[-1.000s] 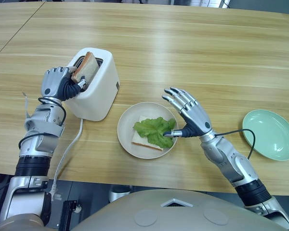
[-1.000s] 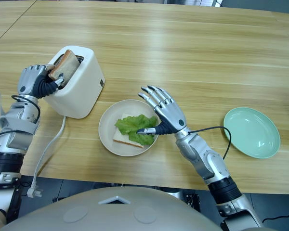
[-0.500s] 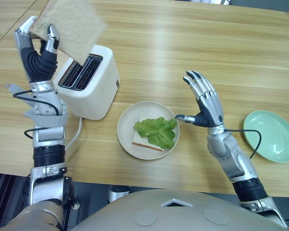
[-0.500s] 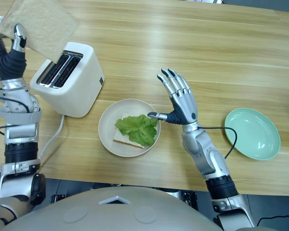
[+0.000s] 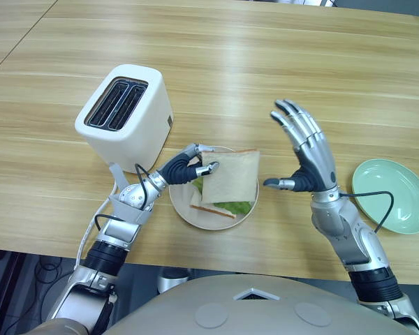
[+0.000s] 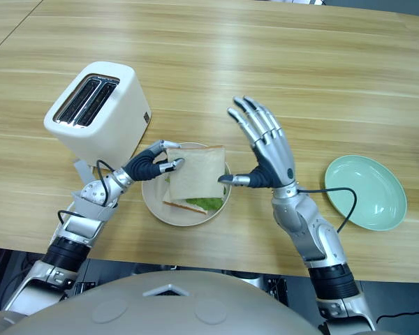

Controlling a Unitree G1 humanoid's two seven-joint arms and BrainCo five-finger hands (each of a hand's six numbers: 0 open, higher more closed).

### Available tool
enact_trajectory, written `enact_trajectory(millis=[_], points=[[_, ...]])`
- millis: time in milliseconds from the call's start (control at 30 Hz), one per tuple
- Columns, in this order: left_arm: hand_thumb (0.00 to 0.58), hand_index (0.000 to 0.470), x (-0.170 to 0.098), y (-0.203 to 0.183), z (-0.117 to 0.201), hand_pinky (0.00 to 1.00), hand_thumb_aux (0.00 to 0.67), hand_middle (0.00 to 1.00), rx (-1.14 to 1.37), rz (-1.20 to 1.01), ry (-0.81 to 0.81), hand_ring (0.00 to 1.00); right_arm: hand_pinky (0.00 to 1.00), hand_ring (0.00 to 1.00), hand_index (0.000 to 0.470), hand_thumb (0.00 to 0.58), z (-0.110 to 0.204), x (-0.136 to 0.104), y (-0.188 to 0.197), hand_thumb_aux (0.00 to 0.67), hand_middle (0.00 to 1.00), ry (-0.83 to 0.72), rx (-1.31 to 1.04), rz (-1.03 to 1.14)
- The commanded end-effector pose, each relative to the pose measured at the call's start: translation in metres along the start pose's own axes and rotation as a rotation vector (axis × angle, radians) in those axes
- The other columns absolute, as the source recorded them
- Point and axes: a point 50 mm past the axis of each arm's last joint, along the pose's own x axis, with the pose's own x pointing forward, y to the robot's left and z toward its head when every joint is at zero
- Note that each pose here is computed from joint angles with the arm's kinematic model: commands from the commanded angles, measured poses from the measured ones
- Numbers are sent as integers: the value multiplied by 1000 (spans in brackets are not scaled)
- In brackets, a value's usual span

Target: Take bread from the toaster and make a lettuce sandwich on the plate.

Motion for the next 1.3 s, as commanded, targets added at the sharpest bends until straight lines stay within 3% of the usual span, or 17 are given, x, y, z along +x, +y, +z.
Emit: enact_trajectory(millis=[33,400,767,1300], points=[[580,460,5,0,-16,1000,670,1000,5,-52,49,1000,0,0,0,0,10,-11,13,0,0,-61,6,154],[580,460,-2,-4,-65,1000,670,1000,46,-157,260,1000,0,0,0,0,22,-46,47,0,0,-72,105,511],[580,460,-7,-20,-73,1000,670,1000,39,-269,277,1000,0,0,0,0,1,-62,101,0,0,11,23,951],[580,460,-13,-24,-81,1000,670,1000,122,-302,330,1000,0,0,0,0,6,-61,81,0,0,-22,53,976]])
